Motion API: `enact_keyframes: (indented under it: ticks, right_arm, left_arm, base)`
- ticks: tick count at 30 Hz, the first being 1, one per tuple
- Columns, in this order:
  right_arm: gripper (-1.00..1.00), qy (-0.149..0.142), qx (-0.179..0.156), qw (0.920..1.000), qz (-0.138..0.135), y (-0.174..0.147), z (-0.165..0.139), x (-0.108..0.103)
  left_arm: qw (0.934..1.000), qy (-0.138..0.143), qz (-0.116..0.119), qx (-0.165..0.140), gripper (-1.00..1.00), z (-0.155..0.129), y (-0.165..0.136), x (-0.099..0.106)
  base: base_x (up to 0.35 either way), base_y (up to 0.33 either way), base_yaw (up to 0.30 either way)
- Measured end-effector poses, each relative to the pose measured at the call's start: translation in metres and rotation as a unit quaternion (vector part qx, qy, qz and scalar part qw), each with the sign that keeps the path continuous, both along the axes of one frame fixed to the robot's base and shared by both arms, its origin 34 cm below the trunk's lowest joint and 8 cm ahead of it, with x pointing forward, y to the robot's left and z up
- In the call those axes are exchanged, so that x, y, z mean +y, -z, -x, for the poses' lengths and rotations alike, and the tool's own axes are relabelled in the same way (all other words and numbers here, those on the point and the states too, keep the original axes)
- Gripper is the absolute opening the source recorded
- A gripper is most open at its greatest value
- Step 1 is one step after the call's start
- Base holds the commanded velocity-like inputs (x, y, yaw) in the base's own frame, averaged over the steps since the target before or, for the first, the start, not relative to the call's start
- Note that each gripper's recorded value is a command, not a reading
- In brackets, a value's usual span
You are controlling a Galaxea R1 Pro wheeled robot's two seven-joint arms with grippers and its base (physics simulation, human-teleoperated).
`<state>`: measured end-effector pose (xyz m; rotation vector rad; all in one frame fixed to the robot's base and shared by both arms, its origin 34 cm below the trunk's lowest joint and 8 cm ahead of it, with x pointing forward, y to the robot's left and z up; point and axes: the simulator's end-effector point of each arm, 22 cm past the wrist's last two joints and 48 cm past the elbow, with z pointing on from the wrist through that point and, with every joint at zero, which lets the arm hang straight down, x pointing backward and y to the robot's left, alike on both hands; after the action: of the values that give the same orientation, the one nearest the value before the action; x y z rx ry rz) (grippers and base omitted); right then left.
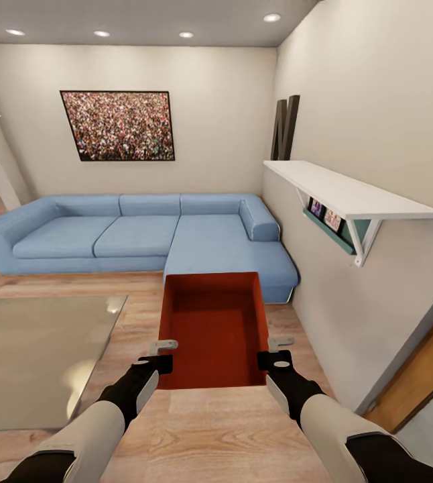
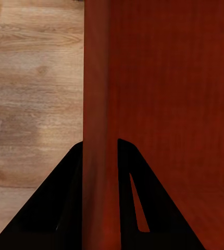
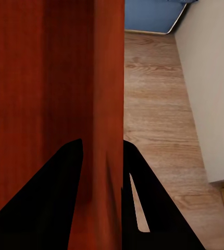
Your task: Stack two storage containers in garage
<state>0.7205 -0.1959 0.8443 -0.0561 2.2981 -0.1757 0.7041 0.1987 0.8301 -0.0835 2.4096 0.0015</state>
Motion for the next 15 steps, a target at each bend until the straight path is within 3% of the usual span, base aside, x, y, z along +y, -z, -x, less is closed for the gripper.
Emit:
enact_keyframes:
  ticks: [15]
  right_arm:
    - [-1.0,0.0,-0.012,0.9999,0.0,-0.015,-0.004,0.0]
  left_arm:
    - [0.9999,0.001,0.0,-0.012,-1.0,-0.004,-0.014,0.0]
  base:
    - [0.0,0.0,0.0]
